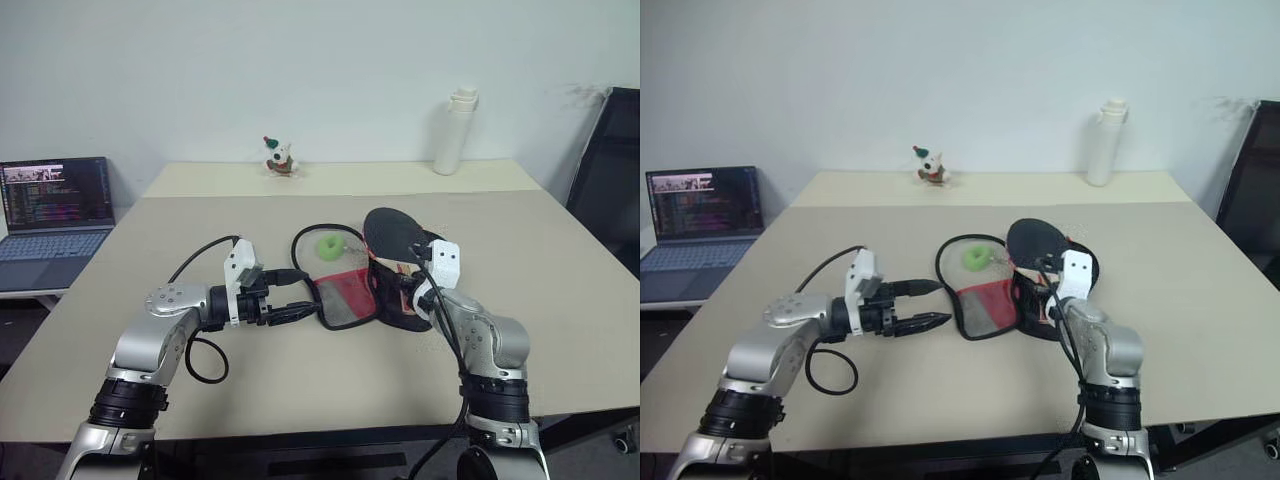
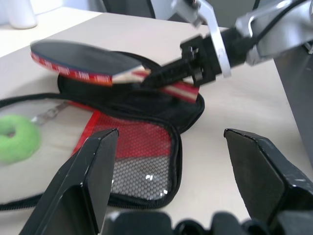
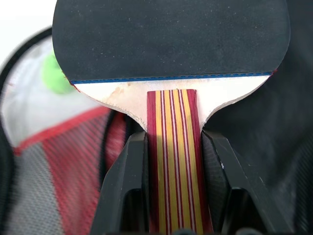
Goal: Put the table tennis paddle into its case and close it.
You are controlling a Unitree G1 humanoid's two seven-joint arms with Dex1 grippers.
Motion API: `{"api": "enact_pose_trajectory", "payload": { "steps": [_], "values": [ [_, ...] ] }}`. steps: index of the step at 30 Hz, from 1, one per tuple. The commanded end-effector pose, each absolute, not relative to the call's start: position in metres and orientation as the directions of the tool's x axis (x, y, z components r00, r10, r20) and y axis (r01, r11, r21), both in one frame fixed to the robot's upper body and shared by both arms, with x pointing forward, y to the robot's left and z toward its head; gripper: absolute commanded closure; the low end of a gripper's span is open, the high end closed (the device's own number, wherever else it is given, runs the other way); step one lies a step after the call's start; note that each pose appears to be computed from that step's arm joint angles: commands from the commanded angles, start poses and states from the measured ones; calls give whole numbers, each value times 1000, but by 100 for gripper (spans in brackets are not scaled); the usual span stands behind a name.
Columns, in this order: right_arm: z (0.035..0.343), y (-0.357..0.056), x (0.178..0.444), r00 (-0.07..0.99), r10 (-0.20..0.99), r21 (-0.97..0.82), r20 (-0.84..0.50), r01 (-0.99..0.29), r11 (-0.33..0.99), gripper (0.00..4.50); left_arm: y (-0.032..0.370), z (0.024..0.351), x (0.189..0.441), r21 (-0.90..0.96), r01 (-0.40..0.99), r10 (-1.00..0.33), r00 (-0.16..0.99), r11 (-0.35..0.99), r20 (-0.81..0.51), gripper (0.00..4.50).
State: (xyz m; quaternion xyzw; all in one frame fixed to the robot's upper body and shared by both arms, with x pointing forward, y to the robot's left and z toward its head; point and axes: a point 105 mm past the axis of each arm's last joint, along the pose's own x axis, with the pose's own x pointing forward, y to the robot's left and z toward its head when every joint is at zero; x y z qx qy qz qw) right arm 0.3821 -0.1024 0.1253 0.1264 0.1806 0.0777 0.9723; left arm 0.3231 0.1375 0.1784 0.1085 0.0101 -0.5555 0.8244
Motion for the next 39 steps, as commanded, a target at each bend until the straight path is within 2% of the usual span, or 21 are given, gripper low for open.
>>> {"api": "enact_pose_trajectory", "payload": {
  "steps": [1, 19, 26, 30, 36, 39],
  "values": [
    [138, -101, 383, 948, 180, 241, -264, -116, 963, 341, 134, 190, 319, 203, 915, -920, 374, 347, -115, 73],
    [118, -122, 383, 945, 26, 196, -327, 40, 980, 341, 131, 187, 319, 198, 919, -923, 368, 341, -116, 73],
    [108, -119, 381, 926, 35, 323, -375, 95, 942, 341, 131, 186, 318, 194, 920, -924, 366, 341, -113, 73],
    [106, -121, 380, 923, 13, 318, -384, 120, 940, 206, 132, 185, 319, 193, 919, -922, 369, 344, -114, 73],
    [125, -111, 382, 951, 68, 260, -302, 14, 966, 5, 136, 184, 321, 197, 911, -913, 389, 362, -121, 73],
    [149, -92, 373, 951, 226, 237, -211, -174, 956, 5, 141, 182, 324, 199, 898, -899, 421, 393, -124, 73]
  ]
}}
